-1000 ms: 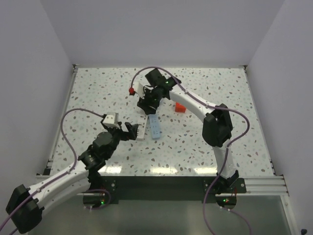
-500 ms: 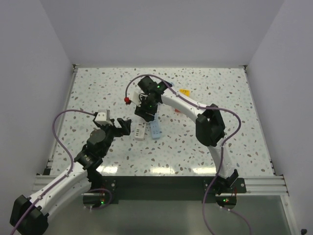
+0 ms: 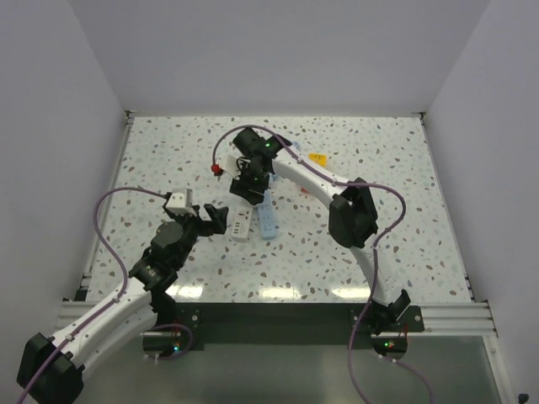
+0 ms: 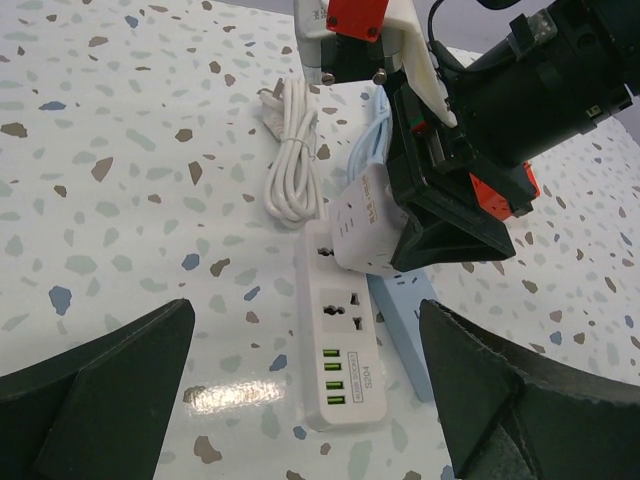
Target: Insert the plug
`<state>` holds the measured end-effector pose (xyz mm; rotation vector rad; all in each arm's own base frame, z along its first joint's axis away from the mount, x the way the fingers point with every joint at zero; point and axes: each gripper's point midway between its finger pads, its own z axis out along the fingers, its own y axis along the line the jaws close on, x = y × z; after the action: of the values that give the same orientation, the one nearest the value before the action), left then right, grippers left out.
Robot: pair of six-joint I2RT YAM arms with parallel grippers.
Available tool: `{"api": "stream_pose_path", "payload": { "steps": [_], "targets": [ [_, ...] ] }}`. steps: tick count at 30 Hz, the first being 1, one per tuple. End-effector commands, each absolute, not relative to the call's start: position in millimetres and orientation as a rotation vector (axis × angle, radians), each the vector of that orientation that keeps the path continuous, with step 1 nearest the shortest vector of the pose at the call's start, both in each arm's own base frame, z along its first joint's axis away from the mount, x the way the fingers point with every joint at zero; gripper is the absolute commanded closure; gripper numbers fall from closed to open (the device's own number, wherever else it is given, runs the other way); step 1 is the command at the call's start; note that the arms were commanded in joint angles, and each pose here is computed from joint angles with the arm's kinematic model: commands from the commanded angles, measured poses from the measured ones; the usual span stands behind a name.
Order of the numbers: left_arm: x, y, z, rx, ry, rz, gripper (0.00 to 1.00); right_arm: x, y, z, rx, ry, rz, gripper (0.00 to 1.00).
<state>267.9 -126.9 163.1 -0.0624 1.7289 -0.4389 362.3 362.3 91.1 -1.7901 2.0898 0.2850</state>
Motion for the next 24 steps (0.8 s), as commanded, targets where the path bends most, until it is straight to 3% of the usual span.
{"api": "stream_pose_path", "payload": {
  "steps": [1, 24],
  "targets": [
    [269, -126, 160, -0.036, 1.722, -0.426, 0.00, 363, 363, 103, -1.797, 2.072, 0.284, 1.00],
    [269, -128, 159, -0.022, 1.719, -0.435, 0.00, 366, 373, 92, -1.834, 2.056, 0.241, 1.00]
  ]
}}
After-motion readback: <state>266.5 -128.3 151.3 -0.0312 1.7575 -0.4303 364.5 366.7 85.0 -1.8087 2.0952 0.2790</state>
